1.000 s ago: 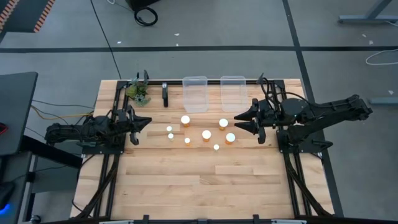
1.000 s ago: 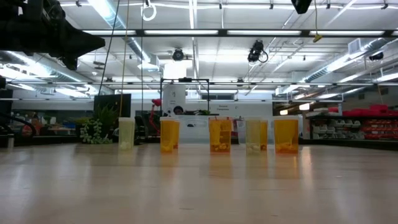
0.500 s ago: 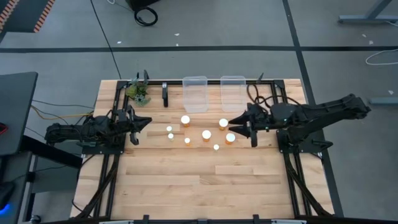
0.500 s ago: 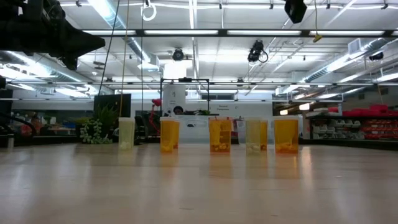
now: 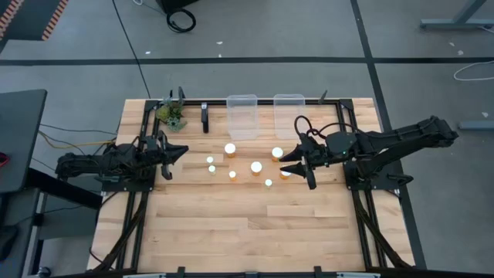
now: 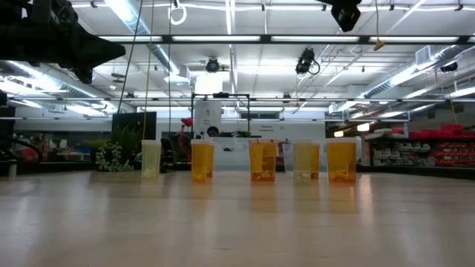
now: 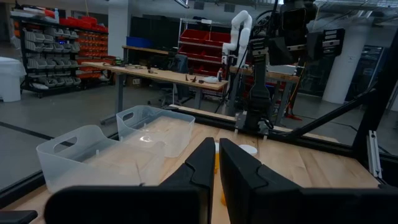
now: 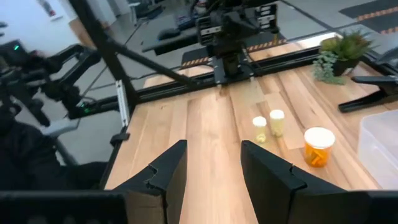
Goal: Pick and place medicine bottles into bin by pill shape (circle, oval)
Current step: Put the bottom right big orange pill into the right transparent bin
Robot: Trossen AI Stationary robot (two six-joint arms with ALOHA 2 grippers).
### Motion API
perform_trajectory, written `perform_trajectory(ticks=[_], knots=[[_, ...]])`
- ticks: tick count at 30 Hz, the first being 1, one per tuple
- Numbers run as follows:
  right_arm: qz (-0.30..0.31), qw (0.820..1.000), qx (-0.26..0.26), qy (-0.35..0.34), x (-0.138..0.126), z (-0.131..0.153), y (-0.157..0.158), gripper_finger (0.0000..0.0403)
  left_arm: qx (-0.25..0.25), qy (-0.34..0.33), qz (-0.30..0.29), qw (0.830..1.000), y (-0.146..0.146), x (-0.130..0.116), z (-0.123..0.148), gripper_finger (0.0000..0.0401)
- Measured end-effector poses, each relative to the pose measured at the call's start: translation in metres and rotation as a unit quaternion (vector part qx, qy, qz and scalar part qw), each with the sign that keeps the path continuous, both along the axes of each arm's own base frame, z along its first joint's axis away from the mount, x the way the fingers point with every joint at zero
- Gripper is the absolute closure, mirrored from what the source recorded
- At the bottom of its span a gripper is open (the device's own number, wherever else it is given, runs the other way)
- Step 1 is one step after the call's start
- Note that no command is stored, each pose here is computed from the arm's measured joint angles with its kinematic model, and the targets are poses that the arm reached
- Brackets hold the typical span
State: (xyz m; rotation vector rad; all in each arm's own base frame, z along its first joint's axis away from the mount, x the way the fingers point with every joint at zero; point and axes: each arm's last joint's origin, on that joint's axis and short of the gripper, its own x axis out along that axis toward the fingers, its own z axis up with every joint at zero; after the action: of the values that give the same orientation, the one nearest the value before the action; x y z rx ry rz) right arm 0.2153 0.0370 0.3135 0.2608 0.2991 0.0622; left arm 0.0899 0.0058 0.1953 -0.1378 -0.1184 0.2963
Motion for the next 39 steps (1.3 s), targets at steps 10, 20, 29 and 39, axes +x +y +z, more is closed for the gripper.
perform_trajectory(ticks=[10,20,29,39], knots=[[0.062,0.998,0.003,0.01,-0.004,-0.002,0.017,0.0246,0.0,0.0,0.0,1.0,0.0,0.0,0.0,0.0365],[0.073,0.997,0.001,0.009,-0.007,-0.002,0.028,0.0246,0.0,0.0,0.0,1.0,0.0,0.0,0.0,0.0376],[0.077,0.997,-0.023,0.005,-0.007,-0.002,0.026,0.0246,0.0,0.0,0.0,1.0,0.0,0.0,0.0,0.0366],[0.027,0.995,-0.064,0.075,0.001,0.017,0.038,0.0246,0.0,0.0,0.0,1.0,0.0,0.0,0.0,0.0373]])
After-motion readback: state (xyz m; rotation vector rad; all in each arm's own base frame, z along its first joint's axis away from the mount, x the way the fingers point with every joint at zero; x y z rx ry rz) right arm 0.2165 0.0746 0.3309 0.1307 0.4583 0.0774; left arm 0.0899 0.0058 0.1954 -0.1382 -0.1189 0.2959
